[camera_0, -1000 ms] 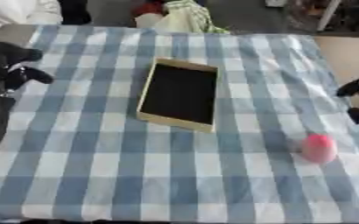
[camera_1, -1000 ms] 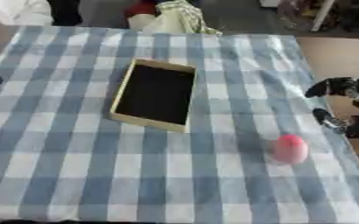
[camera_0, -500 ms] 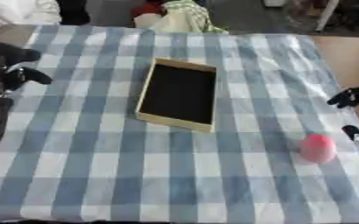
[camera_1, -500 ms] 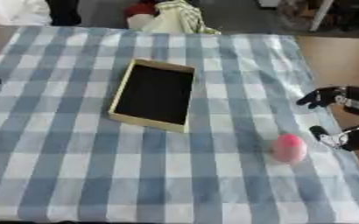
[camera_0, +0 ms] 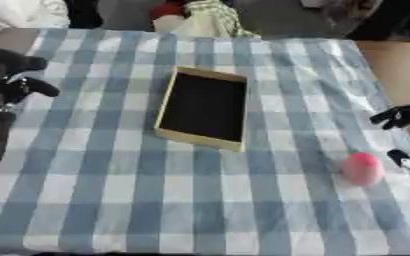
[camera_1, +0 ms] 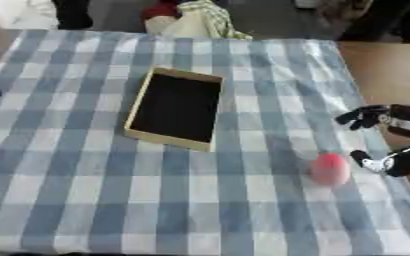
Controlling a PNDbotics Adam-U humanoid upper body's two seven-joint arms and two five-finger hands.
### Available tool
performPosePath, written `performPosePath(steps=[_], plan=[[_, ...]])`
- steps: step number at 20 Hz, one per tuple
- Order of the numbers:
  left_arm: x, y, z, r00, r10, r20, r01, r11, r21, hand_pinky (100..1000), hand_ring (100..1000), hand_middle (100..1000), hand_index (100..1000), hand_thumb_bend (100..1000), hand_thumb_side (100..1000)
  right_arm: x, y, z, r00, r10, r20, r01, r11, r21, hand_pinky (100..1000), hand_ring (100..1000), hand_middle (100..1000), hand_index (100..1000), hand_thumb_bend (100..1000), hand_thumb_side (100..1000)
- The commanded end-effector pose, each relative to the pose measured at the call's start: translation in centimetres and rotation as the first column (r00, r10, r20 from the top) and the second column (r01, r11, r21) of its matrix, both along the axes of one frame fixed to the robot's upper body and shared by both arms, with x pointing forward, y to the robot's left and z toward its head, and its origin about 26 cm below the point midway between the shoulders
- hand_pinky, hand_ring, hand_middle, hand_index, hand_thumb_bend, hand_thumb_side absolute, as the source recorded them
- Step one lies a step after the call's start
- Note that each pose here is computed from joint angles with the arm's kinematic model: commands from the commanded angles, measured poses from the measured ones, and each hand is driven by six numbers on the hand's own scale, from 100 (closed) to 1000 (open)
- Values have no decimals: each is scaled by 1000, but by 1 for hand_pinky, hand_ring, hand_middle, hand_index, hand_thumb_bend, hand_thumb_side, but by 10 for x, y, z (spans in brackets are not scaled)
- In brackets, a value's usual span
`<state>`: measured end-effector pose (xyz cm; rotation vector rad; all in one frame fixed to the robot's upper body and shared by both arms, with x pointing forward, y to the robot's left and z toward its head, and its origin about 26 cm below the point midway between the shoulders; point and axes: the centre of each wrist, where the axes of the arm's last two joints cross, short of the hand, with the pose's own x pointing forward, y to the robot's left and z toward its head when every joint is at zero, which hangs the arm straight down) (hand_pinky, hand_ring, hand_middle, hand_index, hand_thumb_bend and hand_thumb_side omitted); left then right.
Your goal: Pick up objects on the table and place them in the box.
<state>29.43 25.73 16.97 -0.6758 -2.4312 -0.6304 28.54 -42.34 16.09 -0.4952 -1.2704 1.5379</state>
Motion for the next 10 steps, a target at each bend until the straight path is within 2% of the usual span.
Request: performPosePath(steps=[1,7,10], plan=[[-2,-1,7,1000,-8,22,8,1000,9,680,821,725,754,100,595,0,0,6,1000,-1,16,2,999,-33,858,849,873,962,118,335],[-2,-1,6,1000,-8,20,8,1000,10,680,821,725,754,100,595,1,3,-7,1000,-9,-5,8,1000,-28,857,852,871,957,110,363],[-2,-1,6,1000,-10,17,10,1000,12,680,822,726,754,100,596,2,4,-12,1000,-1,-16,1,1000,-31,856,853,874,956,108,347]])
